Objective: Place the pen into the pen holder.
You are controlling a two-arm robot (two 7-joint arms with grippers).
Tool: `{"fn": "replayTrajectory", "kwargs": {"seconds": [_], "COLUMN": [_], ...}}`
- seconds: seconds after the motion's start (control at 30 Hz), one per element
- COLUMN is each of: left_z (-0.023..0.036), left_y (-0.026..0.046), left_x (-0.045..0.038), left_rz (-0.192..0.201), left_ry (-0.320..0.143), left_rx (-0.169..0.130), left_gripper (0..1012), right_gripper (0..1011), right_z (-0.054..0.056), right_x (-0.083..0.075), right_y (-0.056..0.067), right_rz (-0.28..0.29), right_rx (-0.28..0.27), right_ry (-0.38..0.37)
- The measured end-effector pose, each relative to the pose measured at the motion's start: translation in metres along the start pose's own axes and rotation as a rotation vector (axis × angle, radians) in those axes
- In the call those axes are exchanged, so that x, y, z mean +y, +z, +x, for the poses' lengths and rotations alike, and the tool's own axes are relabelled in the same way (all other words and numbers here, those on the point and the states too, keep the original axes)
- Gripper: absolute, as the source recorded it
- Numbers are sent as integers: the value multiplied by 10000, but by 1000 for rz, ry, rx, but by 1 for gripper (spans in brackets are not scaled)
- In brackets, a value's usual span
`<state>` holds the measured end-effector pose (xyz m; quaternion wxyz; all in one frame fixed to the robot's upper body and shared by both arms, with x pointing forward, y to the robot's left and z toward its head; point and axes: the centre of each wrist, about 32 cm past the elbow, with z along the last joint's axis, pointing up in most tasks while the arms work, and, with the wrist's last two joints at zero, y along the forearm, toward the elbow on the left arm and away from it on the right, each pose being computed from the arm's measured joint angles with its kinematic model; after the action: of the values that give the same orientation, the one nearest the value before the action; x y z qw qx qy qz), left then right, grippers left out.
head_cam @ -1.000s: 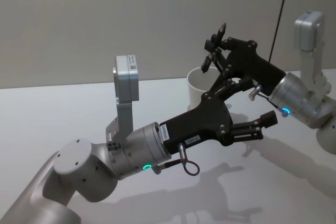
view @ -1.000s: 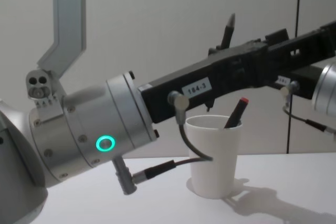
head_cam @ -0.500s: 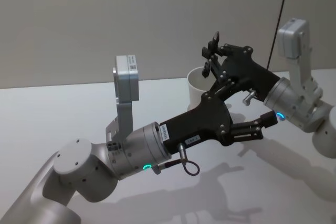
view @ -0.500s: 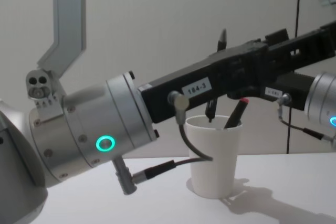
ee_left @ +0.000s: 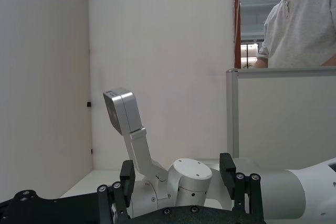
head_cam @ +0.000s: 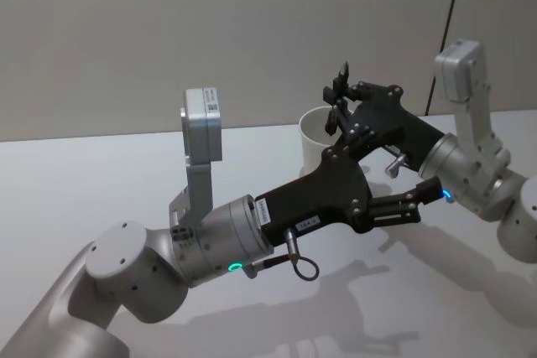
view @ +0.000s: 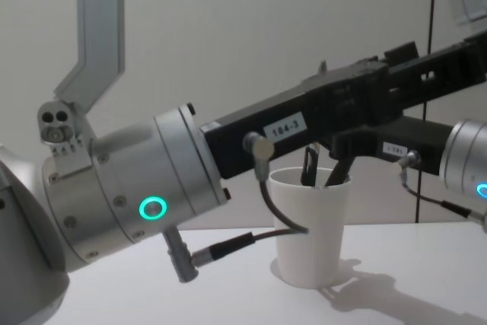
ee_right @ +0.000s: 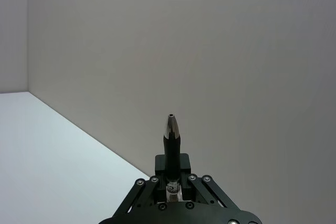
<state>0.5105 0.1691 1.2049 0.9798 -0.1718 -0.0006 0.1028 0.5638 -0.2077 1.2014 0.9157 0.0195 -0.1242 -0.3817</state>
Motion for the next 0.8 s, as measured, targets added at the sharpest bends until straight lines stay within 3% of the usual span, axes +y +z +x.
{"fn": "replayTrajectory", "kwargs": {"seconds": [0.17, 0.8], "left_z": [0, 0], "left_y": [0, 0], "left_x": [0, 0], "left_rz": [0, 0], "left_ry": [0, 0], "left_rx": [0, 0], "left_gripper": [1001, 1001], "right_gripper": [170, 768], "right_z": [-19, -52], "right_x": [-11, -29], "right_y": [-11, -29], "right_rz": [-12, -34], "right_rx": [5, 14], "right_ry": [-9, -23]}}
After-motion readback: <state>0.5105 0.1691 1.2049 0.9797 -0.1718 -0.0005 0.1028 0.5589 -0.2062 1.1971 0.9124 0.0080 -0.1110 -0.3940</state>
